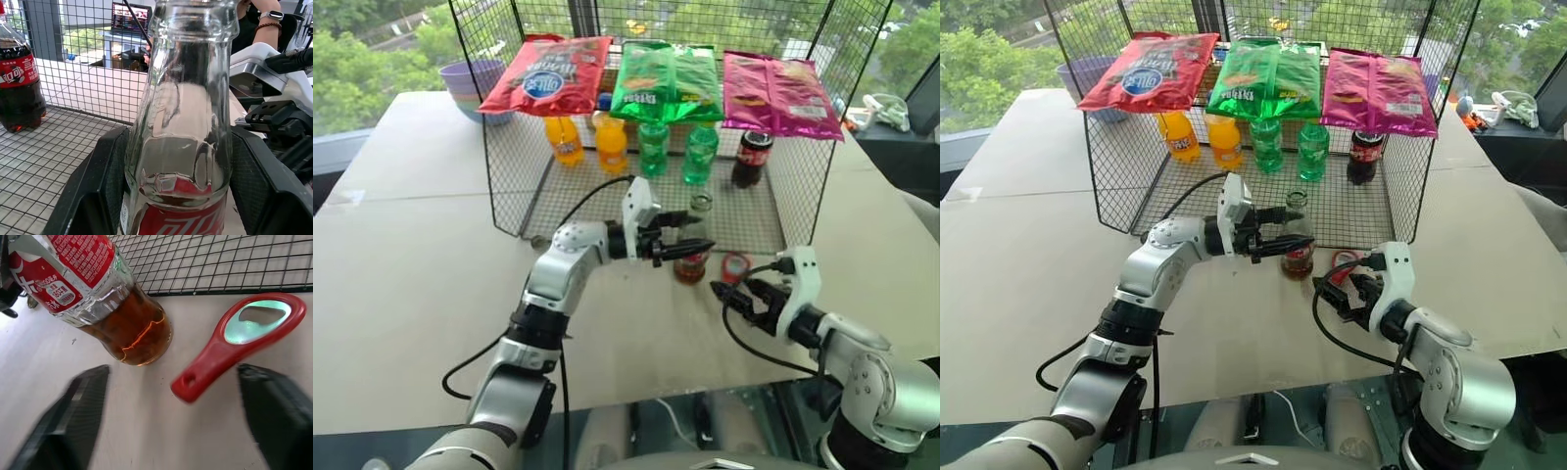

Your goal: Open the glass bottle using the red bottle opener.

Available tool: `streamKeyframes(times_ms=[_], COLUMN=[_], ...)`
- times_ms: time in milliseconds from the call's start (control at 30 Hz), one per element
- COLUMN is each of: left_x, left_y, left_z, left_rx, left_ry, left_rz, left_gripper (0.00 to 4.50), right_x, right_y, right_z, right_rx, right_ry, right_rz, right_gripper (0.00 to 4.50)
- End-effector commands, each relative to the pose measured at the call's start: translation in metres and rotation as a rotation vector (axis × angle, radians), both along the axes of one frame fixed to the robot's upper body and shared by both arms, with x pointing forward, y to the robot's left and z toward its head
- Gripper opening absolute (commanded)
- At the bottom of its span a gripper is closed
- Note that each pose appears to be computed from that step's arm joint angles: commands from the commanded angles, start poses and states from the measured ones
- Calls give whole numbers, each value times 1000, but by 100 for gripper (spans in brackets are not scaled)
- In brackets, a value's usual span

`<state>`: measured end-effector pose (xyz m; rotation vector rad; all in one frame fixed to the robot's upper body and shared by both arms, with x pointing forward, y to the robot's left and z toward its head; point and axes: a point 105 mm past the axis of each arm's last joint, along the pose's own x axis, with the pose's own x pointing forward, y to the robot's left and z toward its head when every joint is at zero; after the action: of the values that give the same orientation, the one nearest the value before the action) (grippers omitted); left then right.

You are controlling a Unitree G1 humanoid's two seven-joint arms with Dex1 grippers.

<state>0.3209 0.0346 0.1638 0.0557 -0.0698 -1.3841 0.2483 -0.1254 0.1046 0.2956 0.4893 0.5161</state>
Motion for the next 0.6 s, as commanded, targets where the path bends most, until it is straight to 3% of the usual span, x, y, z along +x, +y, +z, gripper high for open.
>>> streamKeyframes(times_ms=[33, 233, 333, 400, 600], left_x=[-1, 1, 2, 2, -3], left_y=[2, 3, 5, 7, 13], left_z=[14, 13, 15, 16, 22], left_rx=[-15, -7, -12, -14, -29], left_ry=[-67, -58, -53, -51, -44], left_rz=[13, 9, 9, 7, 3], left_gripper=[236, 236, 385, 442, 442], right_x=[6, 11, 12, 12, 12], right_y=[-11, -3, 3, 6, 11], right_z=[25, 47, 49, 51, 55], right_rx=[-92, -161, -182, -189, -185], right_ry=[-184, -360, -395, -419, -461], right_rz=[-41, -6, 14, 27, 54], right_gripper=[445, 445, 450, 450, 450])
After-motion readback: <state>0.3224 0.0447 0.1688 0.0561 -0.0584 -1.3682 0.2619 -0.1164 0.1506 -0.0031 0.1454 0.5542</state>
